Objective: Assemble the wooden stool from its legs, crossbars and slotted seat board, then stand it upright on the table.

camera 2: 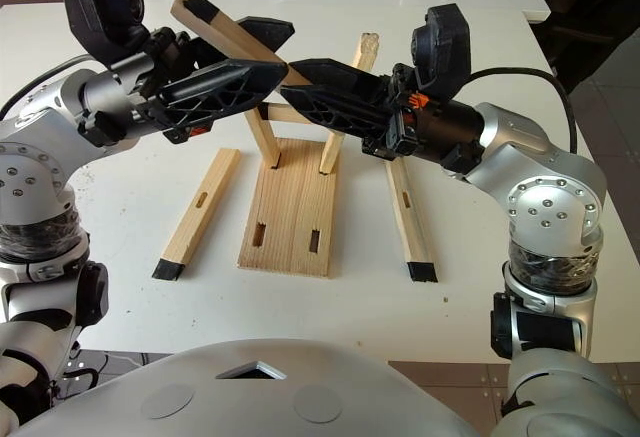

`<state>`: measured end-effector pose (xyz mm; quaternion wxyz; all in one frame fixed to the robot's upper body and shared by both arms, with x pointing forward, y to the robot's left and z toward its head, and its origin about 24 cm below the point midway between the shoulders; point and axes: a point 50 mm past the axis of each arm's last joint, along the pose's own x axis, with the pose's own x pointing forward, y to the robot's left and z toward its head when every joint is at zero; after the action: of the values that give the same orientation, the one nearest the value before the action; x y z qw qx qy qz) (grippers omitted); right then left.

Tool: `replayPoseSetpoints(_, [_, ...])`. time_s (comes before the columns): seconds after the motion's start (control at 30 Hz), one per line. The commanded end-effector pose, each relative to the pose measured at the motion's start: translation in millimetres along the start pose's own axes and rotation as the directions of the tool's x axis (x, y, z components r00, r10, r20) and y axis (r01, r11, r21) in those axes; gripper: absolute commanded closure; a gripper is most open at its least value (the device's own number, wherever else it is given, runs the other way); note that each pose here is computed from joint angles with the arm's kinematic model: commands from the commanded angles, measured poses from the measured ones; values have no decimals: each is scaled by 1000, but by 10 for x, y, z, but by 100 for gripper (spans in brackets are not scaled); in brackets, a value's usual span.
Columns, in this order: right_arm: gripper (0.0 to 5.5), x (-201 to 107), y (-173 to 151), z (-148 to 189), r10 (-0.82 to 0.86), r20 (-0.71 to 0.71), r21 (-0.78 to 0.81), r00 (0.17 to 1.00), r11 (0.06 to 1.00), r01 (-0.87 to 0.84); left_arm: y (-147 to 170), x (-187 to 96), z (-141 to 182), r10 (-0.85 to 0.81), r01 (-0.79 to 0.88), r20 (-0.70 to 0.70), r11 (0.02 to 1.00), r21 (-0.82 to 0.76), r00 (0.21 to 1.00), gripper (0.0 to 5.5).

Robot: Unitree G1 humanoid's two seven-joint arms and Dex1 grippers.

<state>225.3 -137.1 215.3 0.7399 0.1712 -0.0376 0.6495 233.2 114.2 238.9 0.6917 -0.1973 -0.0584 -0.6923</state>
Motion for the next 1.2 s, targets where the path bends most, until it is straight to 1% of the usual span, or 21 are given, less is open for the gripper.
replayPoseSetpoints(0.03, [419, 21, -17, 31, -4, -3, -23, 1000, 1000, 4, -6, 11, -19, -9, 10, -23, 1000, 14, 1000, 277])
replayPoseSetpoints(0.2, [419, 14, -41, 18, -16, -26, -43, 1000, 999, 15, 16, 2, 3, 1, -1, -1, 1000, 10, 1000, 341])
replayPoseSetpoints(0.37, [419, 6, -60, -3, -36, -43, -76, 998, 997, 33, 22, -19, -59, 3, -3, -42, 1000, 9, 999, 419])
replayPoseSetpoints(0.53, [419, 8, -126, -23, -87, -75, -150, 993, 986, 75, 33, -57, -94, 0, 1, -59, 1000, 9, 998, 419])
replayPoseSetpoints(0.63, [419, 23, -141, -78, -99, -110, -164, 989, 983, 80, 69, -83, -102, 15, -14, -68, 1000, 13, 998, 419])
replayPoseSetpoints(0.67, [383, 23, -131, -97, -95, -121, -167, 988, 983, 74, 78, -92, -98, 19, -18, -70, 1000, 17, 997, 419])
replayPoseSetpoints(0.8, [340, -20, -138, -160, -139, -153, -185, 978, 977, 110, 79, -209, -41, 43, -35, -118, 997, 75, 992, 419])
replayPoseSetpoints(0.9, [339, -150, -148, -155, -221, -140, -207, 965, 960, 189, 77, -413, 25, 102, -72, -212, 987, 144, 972, 419])
replayPoseSetpoints(1.0, [339, -293, -124, -150, -301, -117, -228, 946, 936, 270, 68, -649, 105, 187, -123, -312, 969, 214, 932, 419])
replayPoseSetpoints(1.03, [339, -340, -107, -155, -327, -111, -232, 939, 927, 296, 54, -752, 130, 229, -143, -350, 957, 253, 908, 419])
replayPoseSetpoints(1.13, [339, -477, -8, -186, -402, -99, -251, 910, 895, 368, 5, -1141, 144, 340, -164, -483, 915, 368, 807, 419])
replayPoseSetpoints(1.2, [339, -572, 92, -237, -460, -86, -255, 884, 867, 427, 9, -1427, 87, 393, -157, -574, 896, 416, 719, 419])
